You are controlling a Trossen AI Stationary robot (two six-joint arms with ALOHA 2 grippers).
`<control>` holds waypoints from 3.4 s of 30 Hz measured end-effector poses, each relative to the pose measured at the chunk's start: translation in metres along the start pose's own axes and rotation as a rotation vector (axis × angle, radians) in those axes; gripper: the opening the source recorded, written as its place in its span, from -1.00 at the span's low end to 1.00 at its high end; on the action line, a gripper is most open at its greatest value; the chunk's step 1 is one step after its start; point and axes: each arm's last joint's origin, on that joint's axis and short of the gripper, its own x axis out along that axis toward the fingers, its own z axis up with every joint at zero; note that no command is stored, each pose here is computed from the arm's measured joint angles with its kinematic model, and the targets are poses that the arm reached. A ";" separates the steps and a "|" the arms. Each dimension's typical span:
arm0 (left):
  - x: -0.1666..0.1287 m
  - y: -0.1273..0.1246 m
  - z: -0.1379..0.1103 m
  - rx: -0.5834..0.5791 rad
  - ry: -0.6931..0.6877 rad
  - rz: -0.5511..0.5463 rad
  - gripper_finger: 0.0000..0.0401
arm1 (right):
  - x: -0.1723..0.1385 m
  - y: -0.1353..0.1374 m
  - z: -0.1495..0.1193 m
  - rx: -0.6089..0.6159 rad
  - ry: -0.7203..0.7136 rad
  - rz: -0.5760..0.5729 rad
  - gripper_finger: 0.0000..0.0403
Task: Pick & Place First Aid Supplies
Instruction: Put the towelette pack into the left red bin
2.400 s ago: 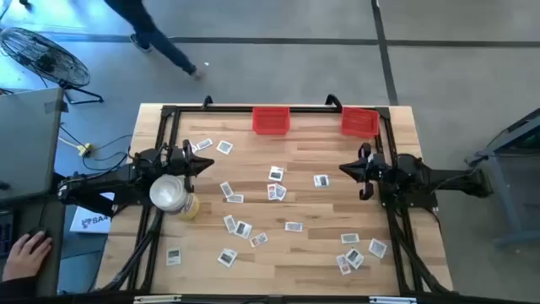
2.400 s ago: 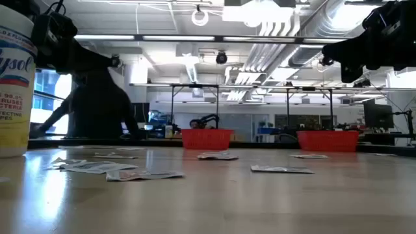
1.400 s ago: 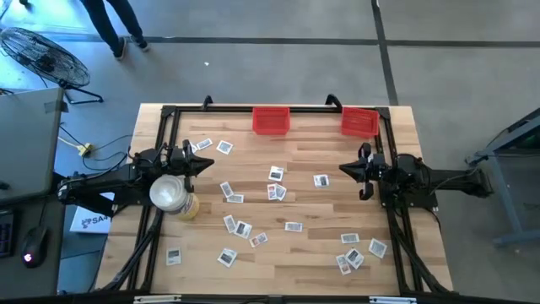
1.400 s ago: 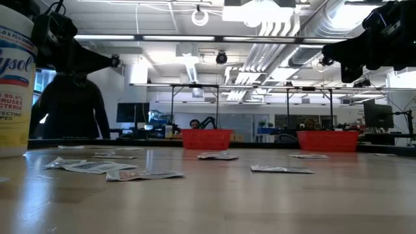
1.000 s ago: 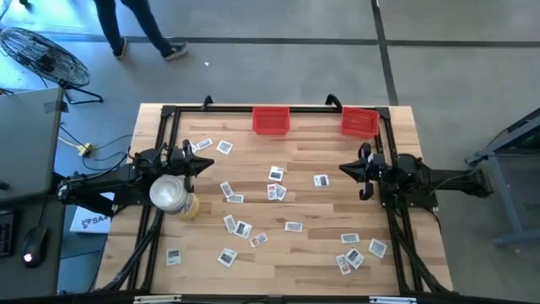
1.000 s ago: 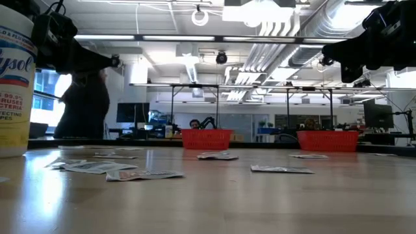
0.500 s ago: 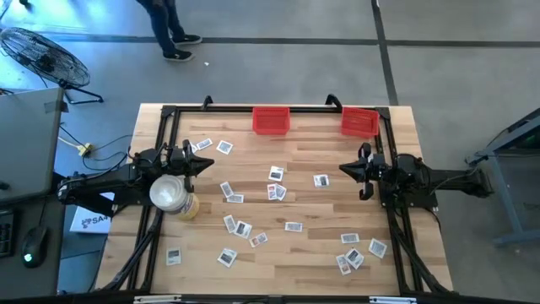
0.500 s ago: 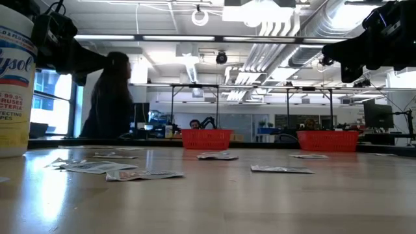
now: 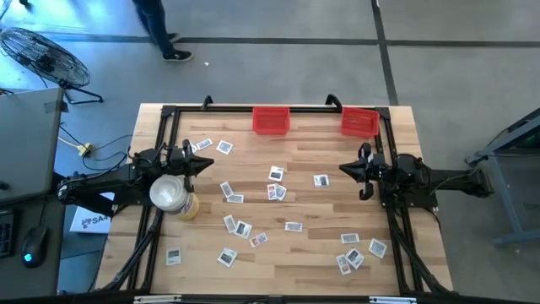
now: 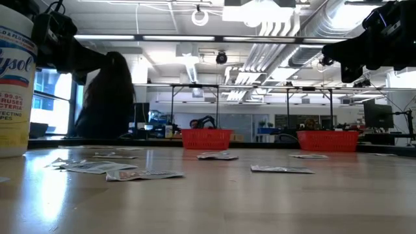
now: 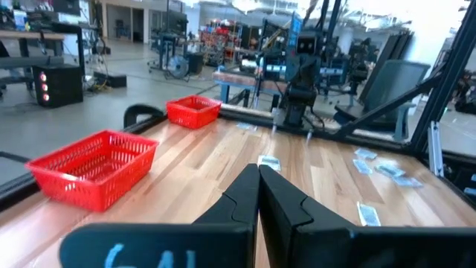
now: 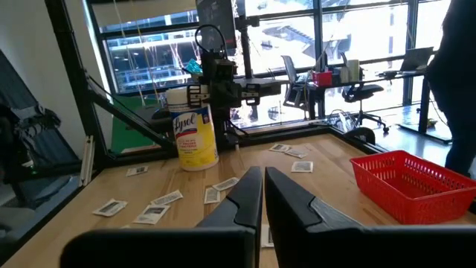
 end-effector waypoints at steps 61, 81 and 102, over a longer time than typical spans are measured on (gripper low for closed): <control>0.113 0.092 -0.026 -0.584 0.592 1.020 -0.20 | 0.000 0.000 0.000 0.000 0.003 -0.001 -0.94; 0.114 0.092 -0.036 -0.531 0.636 1.054 -0.20 | 0.000 0.000 0.000 -0.001 0.004 -0.001 -0.94; 0.125 0.076 -0.051 -0.515 0.642 1.038 -0.80 | 0.000 0.000 -0.001 -0.001 0.007 -0.001 -0.94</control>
